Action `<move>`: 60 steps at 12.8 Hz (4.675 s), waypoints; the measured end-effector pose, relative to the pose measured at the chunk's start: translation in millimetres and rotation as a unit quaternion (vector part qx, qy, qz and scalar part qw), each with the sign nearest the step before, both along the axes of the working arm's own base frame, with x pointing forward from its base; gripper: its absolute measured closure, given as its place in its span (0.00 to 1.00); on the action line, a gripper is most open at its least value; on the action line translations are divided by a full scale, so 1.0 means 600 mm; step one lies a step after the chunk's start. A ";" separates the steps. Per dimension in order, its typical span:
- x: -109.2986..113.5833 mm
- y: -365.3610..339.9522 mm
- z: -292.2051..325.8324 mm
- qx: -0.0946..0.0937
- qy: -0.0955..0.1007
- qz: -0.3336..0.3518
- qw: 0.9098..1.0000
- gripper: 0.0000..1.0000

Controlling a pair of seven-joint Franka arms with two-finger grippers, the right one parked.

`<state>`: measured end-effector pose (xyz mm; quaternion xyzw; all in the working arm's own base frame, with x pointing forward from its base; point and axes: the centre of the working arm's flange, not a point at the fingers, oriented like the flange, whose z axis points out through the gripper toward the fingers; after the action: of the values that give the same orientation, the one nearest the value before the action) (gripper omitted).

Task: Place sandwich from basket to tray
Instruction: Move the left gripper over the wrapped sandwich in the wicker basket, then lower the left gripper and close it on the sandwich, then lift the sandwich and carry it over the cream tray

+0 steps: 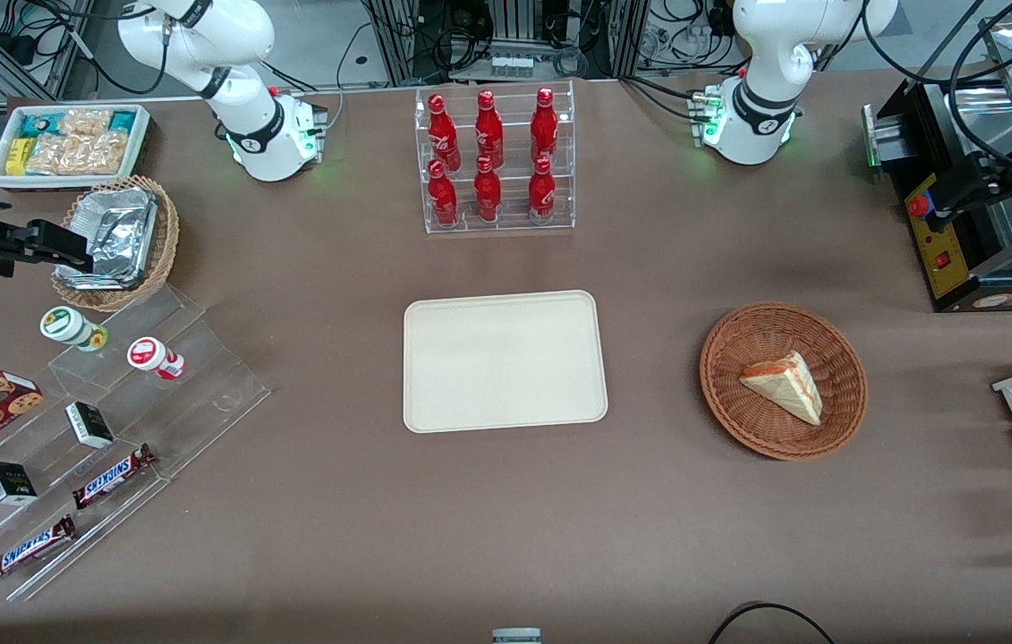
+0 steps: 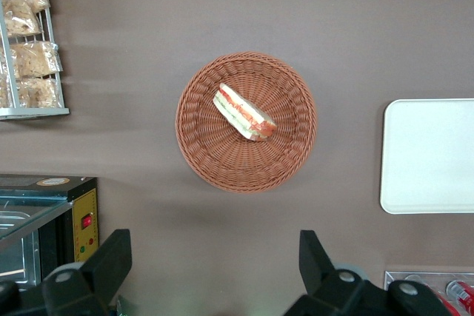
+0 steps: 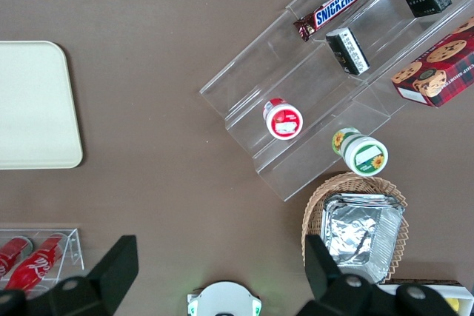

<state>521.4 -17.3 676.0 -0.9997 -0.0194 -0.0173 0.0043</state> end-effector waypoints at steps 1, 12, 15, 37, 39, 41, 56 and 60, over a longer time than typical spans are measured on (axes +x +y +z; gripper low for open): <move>0.000 0.000 -0.001 0.000 0.001 -0.001 1.000 0.00; 0.095 -0.009 -0.231 -0.001 0.003 0.130 0.992 0.00; 0.095 -0.022 -0.317 -0.009 -0.018 0.206 0.978 0.00; 0.050 -0.069 -0.637 -0.016 -0.015 0.381 0.924 0.00; 0.053 -0.061 -0.642 -0.018 -0.020 0.390 0.921 0.00; 0.055 -0.052 -0.650 -0.018 -0.022 0.395 0.918 0.00; 0.056 -0.051 -0.708 -0.013 -0.017 0.397 0.918 0.05; 0.064 -0.052 -0.698 -0.019 -0.026 0.418 0.908 0.40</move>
<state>560.1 -48.8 256.9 -0.8993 -0.4354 -0.0394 -0.0083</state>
